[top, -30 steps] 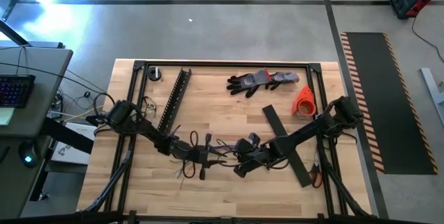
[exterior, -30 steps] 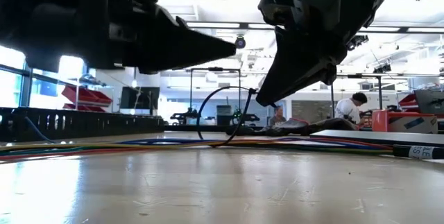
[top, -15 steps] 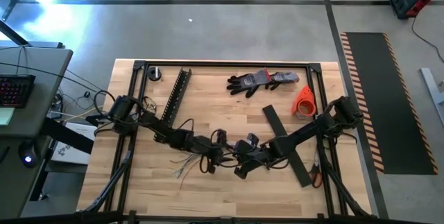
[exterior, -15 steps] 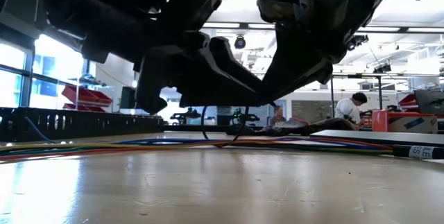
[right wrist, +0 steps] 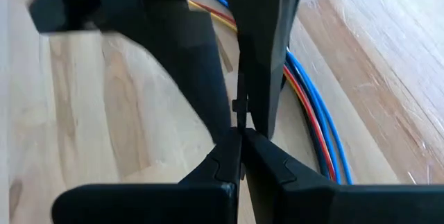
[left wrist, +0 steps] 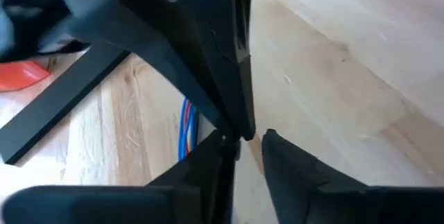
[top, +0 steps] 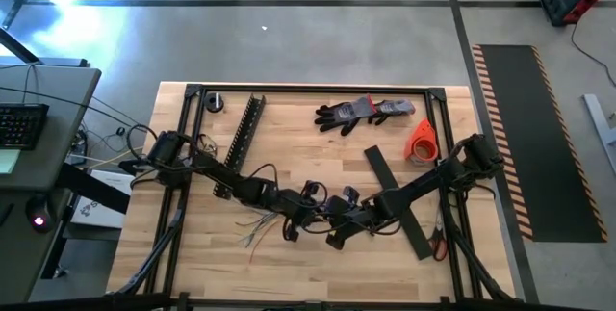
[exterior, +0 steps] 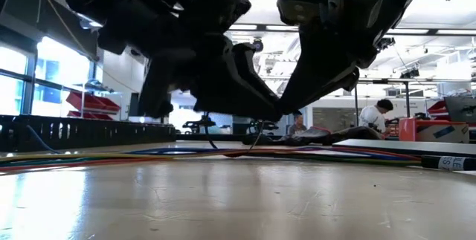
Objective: Ziptie cables
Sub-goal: Wrap the cables wires with the black zip tie
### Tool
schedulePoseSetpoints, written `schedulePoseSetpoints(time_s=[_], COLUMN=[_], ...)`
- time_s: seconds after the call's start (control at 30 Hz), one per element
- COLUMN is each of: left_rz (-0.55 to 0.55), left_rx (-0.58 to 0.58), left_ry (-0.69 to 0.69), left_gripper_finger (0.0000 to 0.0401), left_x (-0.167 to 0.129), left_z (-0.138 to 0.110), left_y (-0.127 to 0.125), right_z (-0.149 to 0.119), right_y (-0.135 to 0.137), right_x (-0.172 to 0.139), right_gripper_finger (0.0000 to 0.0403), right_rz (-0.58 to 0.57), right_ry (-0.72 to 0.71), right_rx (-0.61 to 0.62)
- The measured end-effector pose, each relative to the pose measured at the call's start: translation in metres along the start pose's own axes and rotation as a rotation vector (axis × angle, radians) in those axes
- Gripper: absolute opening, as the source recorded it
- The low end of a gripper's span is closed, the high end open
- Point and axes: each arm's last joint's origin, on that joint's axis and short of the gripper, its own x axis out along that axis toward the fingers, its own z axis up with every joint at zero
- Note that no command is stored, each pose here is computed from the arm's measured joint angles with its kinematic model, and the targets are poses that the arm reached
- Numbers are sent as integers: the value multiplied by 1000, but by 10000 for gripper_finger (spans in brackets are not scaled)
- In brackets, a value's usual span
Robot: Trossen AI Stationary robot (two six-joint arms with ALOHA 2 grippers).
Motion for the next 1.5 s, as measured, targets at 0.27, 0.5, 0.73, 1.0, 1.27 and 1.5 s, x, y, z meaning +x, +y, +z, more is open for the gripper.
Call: schedulePoseSetpoints(time_s=[0.27,0.5,0.73,1.0,1.27,1.5], left_rz=[-11,-37,-59,-31,-54,-43], left_rx=[4,1,84,107,98,69], left_ry=[-35,-13,-18,-5,-12,-4], left_gripper_finger=[33,4,77,157,74,16], left_x=[-10,-10,-10,-9,-9,-9], left_z=[11,6,6,5,4,2], left_y=[8,12,11,13,13,18], right_z=[-1,-1,-1,-1,-1,-1], right_y=[0,0,0,0,0,0], right_x=[0,0,0,0,0,0], right_gripper_finger=[0,0,0,0,0,0], right_rz=[2,1,0,0,1,-1], right_ry=[9,10,11,12,12,12], right_rx=[0,4,3,2,2,2])
